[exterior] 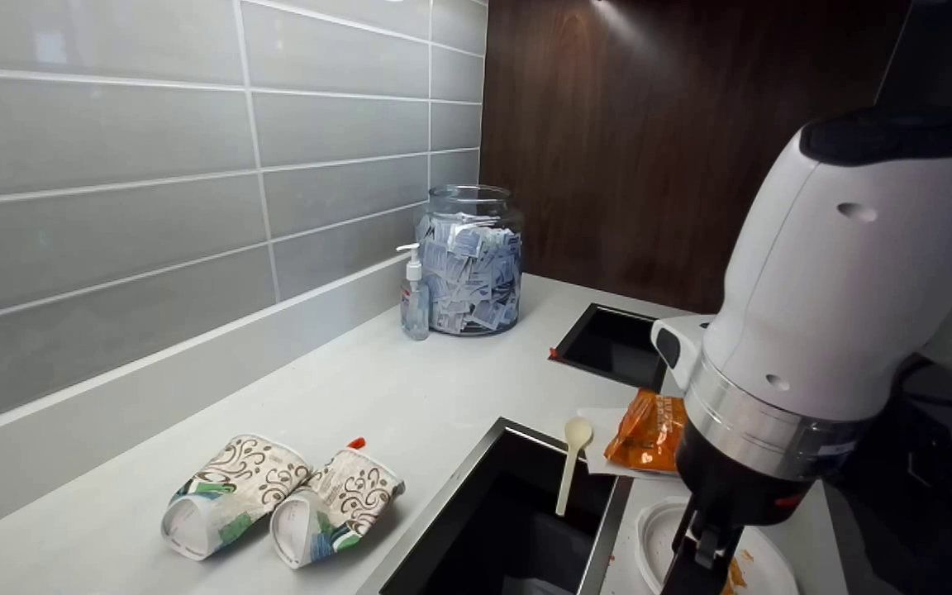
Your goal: Pour the contents of the white plate into the bin on the left
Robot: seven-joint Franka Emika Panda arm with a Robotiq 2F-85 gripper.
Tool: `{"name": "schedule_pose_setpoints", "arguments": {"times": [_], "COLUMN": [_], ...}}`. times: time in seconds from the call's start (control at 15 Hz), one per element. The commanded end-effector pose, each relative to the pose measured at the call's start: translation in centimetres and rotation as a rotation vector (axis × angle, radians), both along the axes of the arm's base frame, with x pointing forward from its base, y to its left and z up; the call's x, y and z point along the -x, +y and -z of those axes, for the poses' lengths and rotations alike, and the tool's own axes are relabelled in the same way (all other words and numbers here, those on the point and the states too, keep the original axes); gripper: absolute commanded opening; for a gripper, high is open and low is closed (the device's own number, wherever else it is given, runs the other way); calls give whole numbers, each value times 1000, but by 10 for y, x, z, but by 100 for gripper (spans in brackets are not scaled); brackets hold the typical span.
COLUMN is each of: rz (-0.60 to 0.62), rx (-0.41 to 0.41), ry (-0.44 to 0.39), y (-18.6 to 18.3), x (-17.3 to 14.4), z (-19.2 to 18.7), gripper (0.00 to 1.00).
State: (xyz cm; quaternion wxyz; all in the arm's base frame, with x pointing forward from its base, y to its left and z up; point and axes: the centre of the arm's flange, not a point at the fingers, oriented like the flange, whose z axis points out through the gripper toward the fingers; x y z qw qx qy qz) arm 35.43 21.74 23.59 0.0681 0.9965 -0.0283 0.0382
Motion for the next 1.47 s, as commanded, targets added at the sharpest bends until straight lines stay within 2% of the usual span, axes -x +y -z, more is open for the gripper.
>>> {"name": "schedule_pose_setpoints", "arguments": {"times": [0.0,0.87,1.2,1.4], "rz": [23,72,80,80], "rx": [20,19,20,21], "ry": [15,50,59,63], "y": [8,2,0,1], "x": [-5,-20,-24,-24], "z": [19,43,48,50], "gripper": [100,100,71,81]}}
